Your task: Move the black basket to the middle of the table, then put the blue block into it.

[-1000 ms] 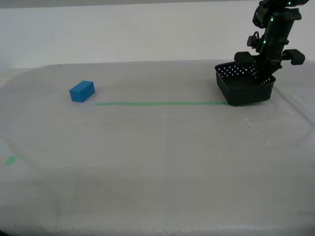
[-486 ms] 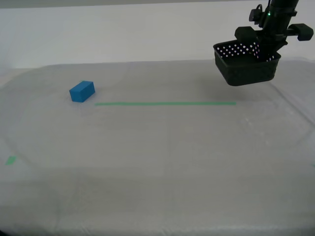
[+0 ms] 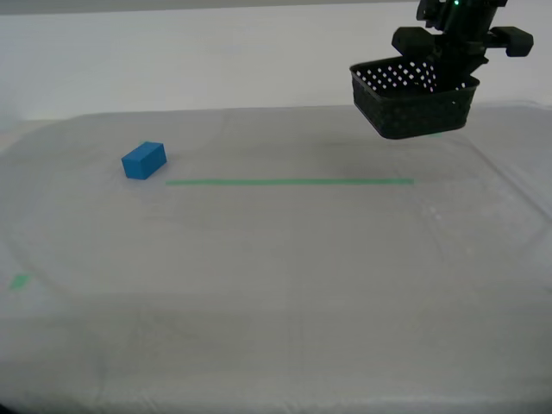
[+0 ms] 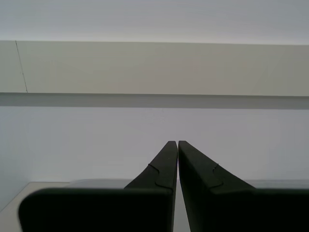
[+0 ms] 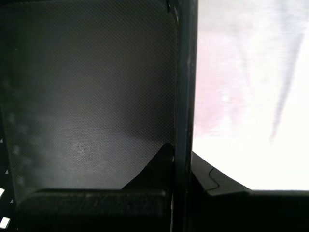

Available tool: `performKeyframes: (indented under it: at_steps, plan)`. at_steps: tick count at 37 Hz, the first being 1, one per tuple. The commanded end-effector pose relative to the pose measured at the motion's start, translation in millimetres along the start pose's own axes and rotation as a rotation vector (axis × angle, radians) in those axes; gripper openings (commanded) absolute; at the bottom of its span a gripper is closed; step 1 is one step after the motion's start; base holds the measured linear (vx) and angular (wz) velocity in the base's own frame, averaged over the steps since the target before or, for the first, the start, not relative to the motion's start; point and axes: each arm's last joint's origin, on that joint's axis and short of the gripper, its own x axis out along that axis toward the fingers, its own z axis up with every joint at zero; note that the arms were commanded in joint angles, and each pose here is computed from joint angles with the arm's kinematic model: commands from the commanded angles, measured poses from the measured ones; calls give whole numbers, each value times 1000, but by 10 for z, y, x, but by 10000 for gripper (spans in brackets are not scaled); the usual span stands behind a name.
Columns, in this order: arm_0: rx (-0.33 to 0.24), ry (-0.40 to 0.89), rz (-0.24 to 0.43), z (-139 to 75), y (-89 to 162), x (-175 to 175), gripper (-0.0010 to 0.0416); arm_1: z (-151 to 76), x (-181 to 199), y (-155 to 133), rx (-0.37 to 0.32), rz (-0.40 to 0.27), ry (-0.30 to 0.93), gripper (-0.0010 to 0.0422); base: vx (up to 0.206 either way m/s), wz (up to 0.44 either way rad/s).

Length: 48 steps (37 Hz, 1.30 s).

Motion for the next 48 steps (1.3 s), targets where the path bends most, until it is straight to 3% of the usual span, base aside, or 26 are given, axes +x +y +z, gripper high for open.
performKeyframes:
  at_steps: [1,14,26,48]
  plan:
    - [15,-8,54,-13,115,-57,-1,9,0,0,2,0,-7,0,0,0]
    - [30,-27,133,-81,692,-71,-1,9,0,-1,2,0,-7,0,0,0]
    - [52,-78,144,-224,1323,-83,-1,9,0,-1,1,0,-7,0,0,0]
    - [117,-31,128,-504,1903,73,-1,7,-1,-1,1,0,-6,0,0,0]
